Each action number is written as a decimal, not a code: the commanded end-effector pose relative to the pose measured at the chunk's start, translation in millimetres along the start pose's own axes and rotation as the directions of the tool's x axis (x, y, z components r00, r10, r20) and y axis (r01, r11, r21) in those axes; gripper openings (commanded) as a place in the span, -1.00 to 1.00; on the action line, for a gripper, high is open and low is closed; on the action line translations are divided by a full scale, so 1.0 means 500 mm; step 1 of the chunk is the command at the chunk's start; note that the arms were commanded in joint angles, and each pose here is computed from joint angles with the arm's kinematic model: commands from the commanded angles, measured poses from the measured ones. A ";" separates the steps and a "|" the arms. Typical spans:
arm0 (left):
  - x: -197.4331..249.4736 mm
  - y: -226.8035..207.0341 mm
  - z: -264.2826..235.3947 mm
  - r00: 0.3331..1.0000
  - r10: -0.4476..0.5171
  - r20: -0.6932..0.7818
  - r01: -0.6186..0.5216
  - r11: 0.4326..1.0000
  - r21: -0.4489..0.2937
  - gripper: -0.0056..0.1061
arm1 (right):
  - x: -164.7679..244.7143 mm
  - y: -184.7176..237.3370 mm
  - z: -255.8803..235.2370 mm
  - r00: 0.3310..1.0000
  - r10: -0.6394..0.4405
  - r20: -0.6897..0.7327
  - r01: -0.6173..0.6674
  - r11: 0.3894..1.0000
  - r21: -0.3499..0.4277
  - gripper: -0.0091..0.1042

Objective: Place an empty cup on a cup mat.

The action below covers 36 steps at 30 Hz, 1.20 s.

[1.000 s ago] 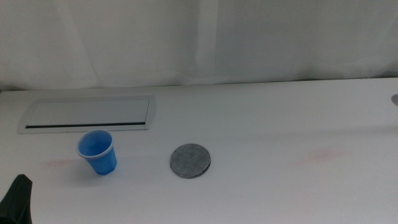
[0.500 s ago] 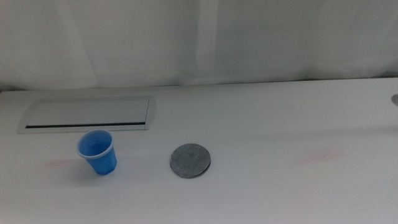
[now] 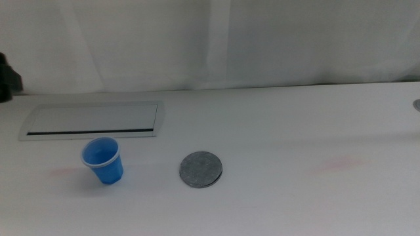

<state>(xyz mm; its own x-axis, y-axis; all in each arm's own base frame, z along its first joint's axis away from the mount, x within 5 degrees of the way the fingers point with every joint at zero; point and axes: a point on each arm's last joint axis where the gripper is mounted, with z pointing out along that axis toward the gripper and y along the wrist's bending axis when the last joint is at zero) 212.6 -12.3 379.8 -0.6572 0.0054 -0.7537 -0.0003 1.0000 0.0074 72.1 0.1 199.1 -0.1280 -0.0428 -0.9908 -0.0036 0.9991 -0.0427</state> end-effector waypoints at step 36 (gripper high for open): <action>0.057 -0.085 0.372 0.802 0.107 -0.588 -0.027 0.989 0.144 0.76 | 0.025 0.001 0.001 0.999 -0.004 -0.031 0.004 1.000 -0.003 -0.88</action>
<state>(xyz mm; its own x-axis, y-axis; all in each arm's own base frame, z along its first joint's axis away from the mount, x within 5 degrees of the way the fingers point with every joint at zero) 330.0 -51.8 238.0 -0.9729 0.1138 -0.2012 0.1289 0.9896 -0.0636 72.1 0.1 199.1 -0.1281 -0.0408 -0.9909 -0.0034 0.9992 -0.0407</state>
